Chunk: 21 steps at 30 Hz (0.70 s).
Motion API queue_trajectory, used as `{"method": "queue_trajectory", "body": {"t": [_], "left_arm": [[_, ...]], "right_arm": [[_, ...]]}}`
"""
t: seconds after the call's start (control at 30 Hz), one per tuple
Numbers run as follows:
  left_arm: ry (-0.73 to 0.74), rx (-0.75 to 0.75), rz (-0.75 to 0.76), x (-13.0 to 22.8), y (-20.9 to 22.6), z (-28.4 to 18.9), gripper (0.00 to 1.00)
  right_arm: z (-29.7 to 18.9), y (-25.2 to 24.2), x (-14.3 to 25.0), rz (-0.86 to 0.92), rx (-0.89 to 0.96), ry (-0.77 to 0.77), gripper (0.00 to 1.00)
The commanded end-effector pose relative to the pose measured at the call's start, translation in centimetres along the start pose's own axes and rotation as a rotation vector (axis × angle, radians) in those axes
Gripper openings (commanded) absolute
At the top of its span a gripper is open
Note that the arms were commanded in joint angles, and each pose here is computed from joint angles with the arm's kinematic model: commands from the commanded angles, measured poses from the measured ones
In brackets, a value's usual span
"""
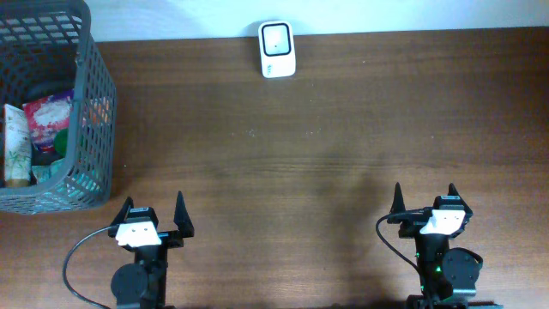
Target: Scan the item barcode
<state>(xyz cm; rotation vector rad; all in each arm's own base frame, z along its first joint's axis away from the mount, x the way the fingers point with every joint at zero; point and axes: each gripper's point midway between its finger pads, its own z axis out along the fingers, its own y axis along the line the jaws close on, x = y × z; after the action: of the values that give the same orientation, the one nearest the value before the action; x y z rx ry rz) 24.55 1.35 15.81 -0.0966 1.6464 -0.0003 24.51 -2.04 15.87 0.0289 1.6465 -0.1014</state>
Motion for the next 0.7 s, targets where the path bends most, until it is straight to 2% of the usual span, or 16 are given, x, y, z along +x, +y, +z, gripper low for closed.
{"method": "queue_trajectory", "body": {"t": [0.0, 0.33, 0.57, 0.67], "left_arm": [[0.004, 0.002, 0.007, 0.2, 0.0, 0.0, 0.99], [-0.003, -0.039, 0.007, 0.1, 0.7, 0.0, 0.99], [-0.262, 0.115, 0.019, -6.3, -2.1, -0.9, 0.99], [-0.298, 0.141, 0.024, -7.1, -2.5, -1.2, 0.99]], "right_arm": [[0.0, -0.2, 0.4, 0.009, 0.013, 0.006, 0.99], [0.0, -0.2, 0.4, 0.009, 0.013, 0.006, 0.99], [0.0, -0.2, 0.4, 0.009, 0.013, 0.006, 0.98], [0.0, -0.2, 0.4, 0.009, 0.013, 0.006, 0.99]]}}
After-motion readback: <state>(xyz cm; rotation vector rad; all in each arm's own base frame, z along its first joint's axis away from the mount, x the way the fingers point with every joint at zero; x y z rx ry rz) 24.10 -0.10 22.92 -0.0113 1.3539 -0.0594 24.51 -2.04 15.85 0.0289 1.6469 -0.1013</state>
